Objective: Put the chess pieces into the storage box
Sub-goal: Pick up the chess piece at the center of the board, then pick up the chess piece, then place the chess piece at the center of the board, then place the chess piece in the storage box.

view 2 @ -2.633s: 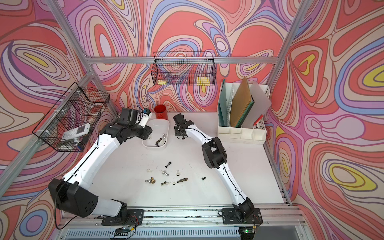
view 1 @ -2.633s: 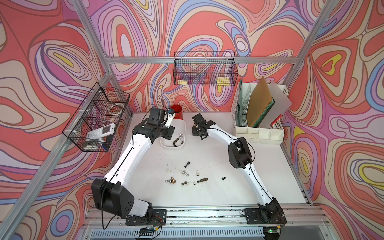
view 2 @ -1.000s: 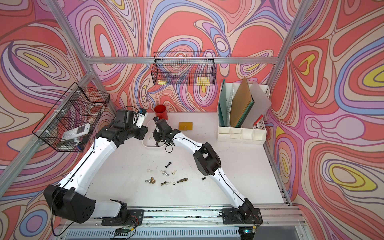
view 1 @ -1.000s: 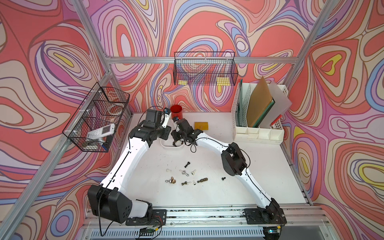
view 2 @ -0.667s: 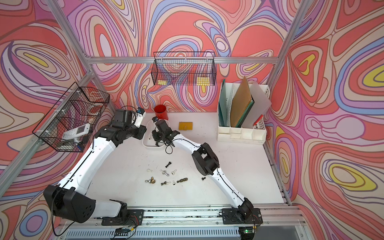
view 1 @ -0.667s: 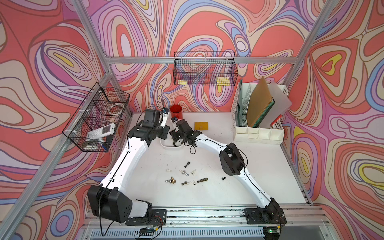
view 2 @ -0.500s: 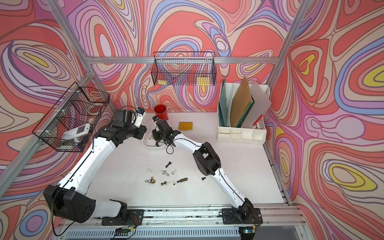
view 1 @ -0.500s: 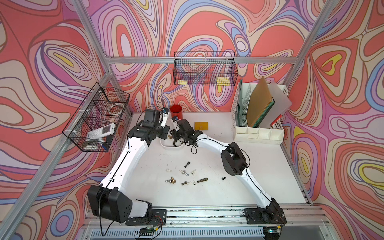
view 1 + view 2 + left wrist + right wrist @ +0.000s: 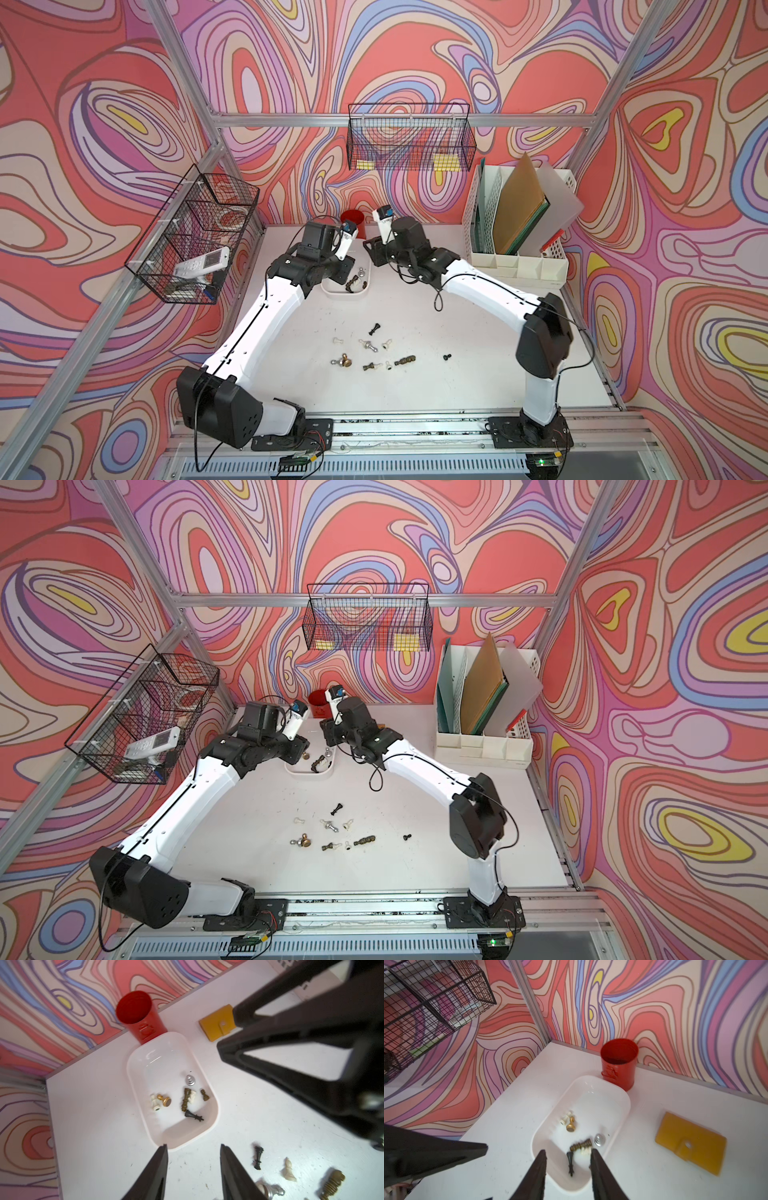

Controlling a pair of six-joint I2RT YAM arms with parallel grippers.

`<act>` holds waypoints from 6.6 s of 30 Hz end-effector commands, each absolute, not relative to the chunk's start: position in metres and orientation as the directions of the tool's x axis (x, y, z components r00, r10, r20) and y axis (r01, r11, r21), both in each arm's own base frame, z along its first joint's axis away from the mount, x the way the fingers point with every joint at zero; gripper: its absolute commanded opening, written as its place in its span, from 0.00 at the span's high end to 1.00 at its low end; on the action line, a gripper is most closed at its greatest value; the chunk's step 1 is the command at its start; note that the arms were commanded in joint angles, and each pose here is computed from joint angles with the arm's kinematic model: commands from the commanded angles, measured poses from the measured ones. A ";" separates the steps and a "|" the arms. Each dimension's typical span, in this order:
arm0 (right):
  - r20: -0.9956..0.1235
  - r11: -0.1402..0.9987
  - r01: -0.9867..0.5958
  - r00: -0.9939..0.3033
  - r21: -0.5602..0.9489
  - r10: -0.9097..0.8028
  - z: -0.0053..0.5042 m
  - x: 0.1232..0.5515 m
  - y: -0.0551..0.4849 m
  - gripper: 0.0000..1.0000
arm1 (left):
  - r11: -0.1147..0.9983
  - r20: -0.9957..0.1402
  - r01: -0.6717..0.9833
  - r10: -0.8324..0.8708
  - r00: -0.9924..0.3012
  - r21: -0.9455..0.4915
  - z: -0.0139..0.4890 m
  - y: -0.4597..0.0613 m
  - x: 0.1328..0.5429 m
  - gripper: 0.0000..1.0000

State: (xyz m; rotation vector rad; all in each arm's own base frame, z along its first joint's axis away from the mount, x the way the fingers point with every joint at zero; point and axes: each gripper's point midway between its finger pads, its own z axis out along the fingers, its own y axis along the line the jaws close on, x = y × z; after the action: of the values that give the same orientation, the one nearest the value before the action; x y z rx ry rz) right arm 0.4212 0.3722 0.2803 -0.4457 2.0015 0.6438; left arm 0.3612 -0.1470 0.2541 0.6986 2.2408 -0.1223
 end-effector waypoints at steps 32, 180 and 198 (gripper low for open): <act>-0.719 0.866 -0.365 -0.695 0.341 -0.010 0.169 0.283 0.216 0.70 | 0.496 -0.424 0.863 0.763 -0.488 -0.102 0.060 -0.283 0.185 0.62; -0.370 0.800 -0.112 -0.918 0.589 0.144 0.094 0.270 0.260 0.67 | 0.792 -0.360 0.588 0.604 -0.711 0.168 0.158 -0.173 0.400 0.97; -0.362 0.839 -0.110 -0.926 0.532 0.108 0.084 0.267 0.253 0.66 | 0.867 -0.229 0.444 0.490 -0.841 0.227 0.080 -0.114 0.498 0.70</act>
State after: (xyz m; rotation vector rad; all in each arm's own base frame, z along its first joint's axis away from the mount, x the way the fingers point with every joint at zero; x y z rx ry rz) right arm 0.2644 0.2539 0.0828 0.0212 2.6274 0.8427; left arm 0.5023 -0.1244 0.0995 0.6891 2.6914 0.1781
